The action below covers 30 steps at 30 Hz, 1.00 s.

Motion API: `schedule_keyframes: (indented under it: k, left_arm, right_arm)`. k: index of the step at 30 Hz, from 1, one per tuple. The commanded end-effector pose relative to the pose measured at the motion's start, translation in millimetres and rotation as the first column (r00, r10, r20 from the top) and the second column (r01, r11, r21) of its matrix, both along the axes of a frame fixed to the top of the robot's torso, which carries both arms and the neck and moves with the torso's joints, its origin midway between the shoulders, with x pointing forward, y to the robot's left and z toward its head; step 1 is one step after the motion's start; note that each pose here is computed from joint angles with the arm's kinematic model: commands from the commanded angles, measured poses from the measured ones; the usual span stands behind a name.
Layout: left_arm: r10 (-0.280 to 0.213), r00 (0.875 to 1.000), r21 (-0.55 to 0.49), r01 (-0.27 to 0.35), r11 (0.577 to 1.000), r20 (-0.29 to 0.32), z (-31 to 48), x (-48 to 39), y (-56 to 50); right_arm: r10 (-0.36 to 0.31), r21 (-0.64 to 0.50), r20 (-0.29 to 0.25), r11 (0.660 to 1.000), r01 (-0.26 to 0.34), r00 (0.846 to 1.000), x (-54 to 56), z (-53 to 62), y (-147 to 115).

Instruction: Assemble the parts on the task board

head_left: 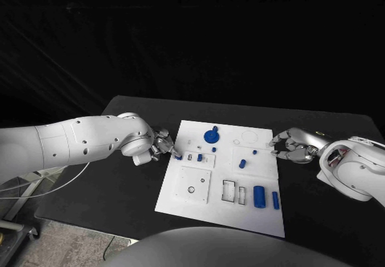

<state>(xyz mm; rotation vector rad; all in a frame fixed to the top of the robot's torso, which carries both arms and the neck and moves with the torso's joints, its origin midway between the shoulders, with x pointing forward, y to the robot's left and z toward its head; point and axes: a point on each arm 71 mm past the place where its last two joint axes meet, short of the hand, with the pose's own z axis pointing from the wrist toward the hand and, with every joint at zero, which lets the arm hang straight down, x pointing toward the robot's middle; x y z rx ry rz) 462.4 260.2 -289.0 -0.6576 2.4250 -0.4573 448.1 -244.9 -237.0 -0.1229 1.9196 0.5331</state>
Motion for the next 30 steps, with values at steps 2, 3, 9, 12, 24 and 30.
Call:
schedule_keyframes:
  k: [2, 3, 9, 12, 24, 30]
  left_arm:
    - [0.021, 1.0, 0.031, -0.021, 0.999, -0.006, 12.1, 2.5, -2.6]
    - [0.019, 1.0, 0.042, -0.019, 0.999, -0.005, 16.4, 3.3, -3.9]
    - [0.013, 1.0, 0.073, -0.013, 0.997, -0.006, 25.2, 4.2, -9.5]
    - [0.01, 1.0, 0.08, -0.01, 0.997, -0.008, 26.7, 3.9, -12.2]
    - [-0.013, 1.0, 0.107, 0.012, 0.994, 0.012, 29.4, 2.6, -27.0]
    - [-0.075, 0.996, 0.145, 0.068, 0.987, 0.045, 31.2, 2.7, -41.4]
  right_arm:
    - [0.002, -0.008, -0.015, 1.0, -0.002, 1.0, 0.0, -1.7, 1.3]
    - [0.002, -0.007, -0.015, 1.0, -0.002, 1.0, 0.2, -1.8, 1.7]
    - [0.001, -0.004, -0.018, 1.0, -0.001, 1.0, 0.5, -2.1, 2.2]
    - [-0.001, -0.004, -0.021, 1.0, 0.001, 1.0, 0.4, -2.2, 1.6]
    - [-0.005, -0.003, -0.028, 1.0, 0.005, 1.0, -0.1, -2.4, 0.1]
    - [-0.003, 0.003, -0.022, 1.0, 0.003, 1.0, 0.1, -2.1, 1.1]
